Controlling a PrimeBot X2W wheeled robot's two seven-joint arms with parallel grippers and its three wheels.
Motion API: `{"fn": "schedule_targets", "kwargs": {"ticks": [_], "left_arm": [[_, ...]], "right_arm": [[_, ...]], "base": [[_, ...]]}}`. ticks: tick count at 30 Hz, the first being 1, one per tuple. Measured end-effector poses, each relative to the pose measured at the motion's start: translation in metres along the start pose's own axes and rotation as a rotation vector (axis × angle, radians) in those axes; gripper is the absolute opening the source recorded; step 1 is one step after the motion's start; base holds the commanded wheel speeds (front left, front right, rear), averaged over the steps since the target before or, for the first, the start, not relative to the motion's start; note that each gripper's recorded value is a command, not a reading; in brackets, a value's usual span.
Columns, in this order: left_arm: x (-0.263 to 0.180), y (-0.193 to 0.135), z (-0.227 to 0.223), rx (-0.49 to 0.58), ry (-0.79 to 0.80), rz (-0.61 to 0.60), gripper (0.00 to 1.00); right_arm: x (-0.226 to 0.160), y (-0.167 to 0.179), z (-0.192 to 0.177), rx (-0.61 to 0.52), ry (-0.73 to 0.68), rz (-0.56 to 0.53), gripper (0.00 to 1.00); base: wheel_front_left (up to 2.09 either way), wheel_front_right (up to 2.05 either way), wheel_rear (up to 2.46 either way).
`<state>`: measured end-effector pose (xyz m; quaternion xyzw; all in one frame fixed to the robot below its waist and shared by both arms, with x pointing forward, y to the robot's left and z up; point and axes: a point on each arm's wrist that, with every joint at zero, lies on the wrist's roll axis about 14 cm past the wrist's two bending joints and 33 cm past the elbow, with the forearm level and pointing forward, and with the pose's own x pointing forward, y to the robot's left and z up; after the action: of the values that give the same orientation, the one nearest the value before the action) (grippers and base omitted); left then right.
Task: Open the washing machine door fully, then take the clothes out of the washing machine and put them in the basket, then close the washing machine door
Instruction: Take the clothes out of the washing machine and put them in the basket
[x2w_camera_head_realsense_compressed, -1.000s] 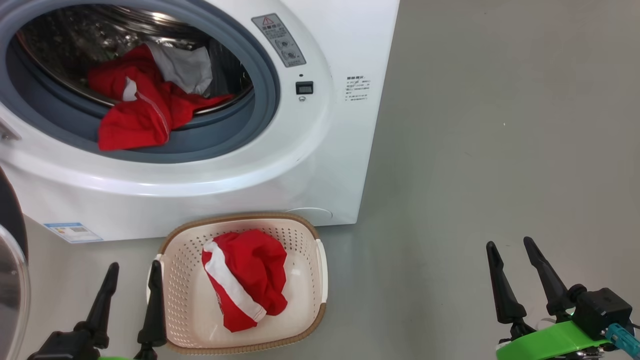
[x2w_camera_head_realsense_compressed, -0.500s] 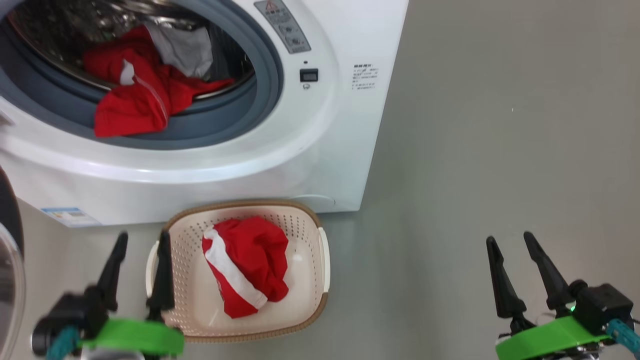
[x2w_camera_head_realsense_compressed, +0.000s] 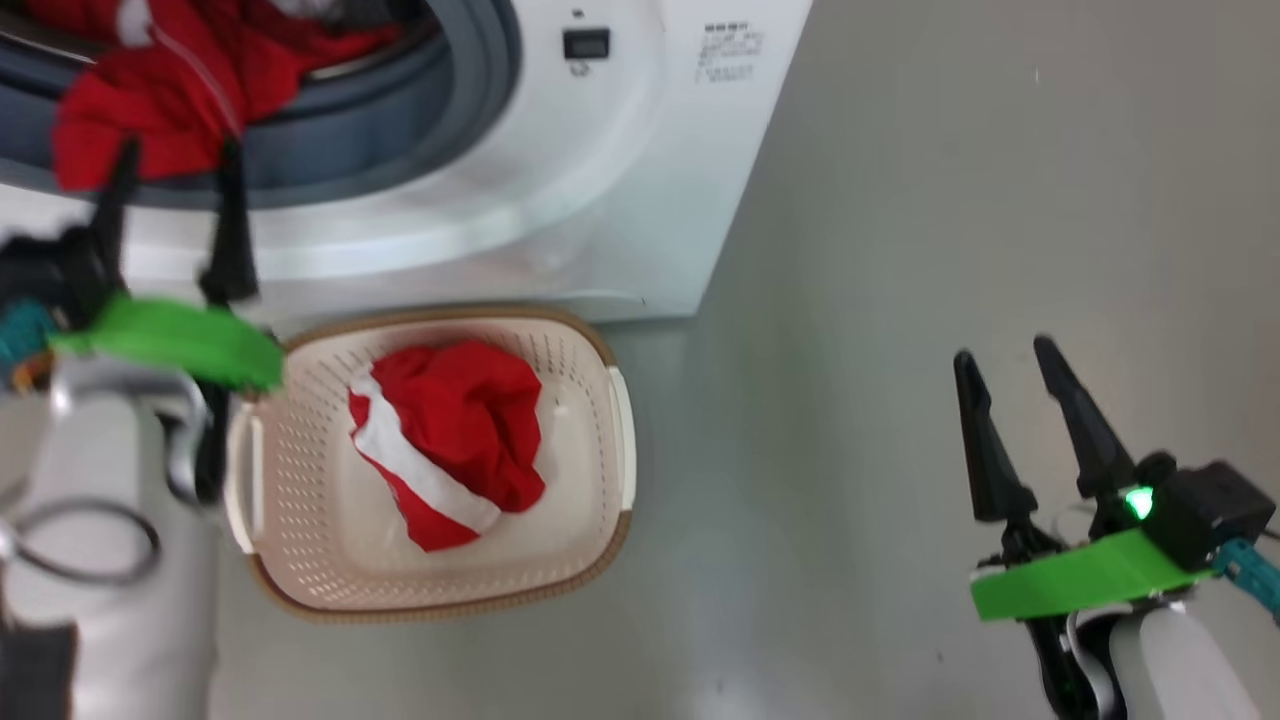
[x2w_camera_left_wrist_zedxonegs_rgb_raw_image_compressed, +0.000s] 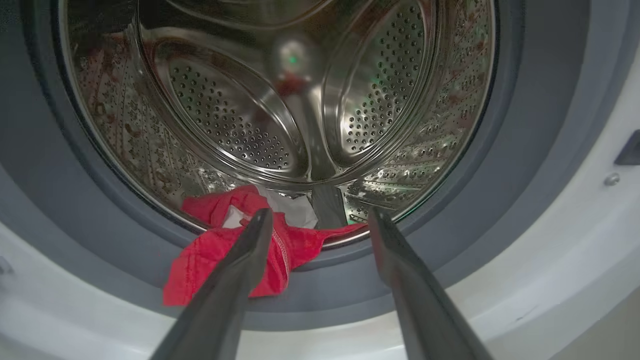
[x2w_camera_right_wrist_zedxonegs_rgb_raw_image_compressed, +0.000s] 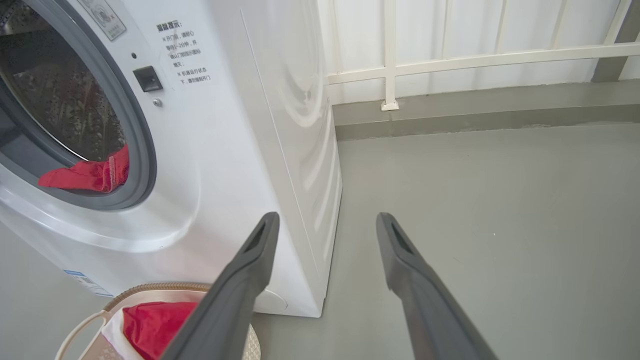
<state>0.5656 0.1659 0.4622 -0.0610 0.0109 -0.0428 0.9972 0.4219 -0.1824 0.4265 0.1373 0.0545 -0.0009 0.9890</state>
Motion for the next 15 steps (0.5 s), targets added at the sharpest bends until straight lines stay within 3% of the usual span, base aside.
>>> {"fn": "schedule_targets", "kwargs": {"ticks": [8,15], "left_arm": [[0.063,0.011,-0.036,0.037,0.097,0.011,1.00],[0.089,0.014,-0.083,0.055,0.229,0.038,1.00]], "right_arm": [[0.023,-0.009,-0.018,0.002,0.033,-0.013,1.00],[0.020,-0.025,-0.034,-0.011,0.079,-0.057,1.00]], "base": [[0.00,0.00,0.00],[0.00,0.00,0.00]]}}
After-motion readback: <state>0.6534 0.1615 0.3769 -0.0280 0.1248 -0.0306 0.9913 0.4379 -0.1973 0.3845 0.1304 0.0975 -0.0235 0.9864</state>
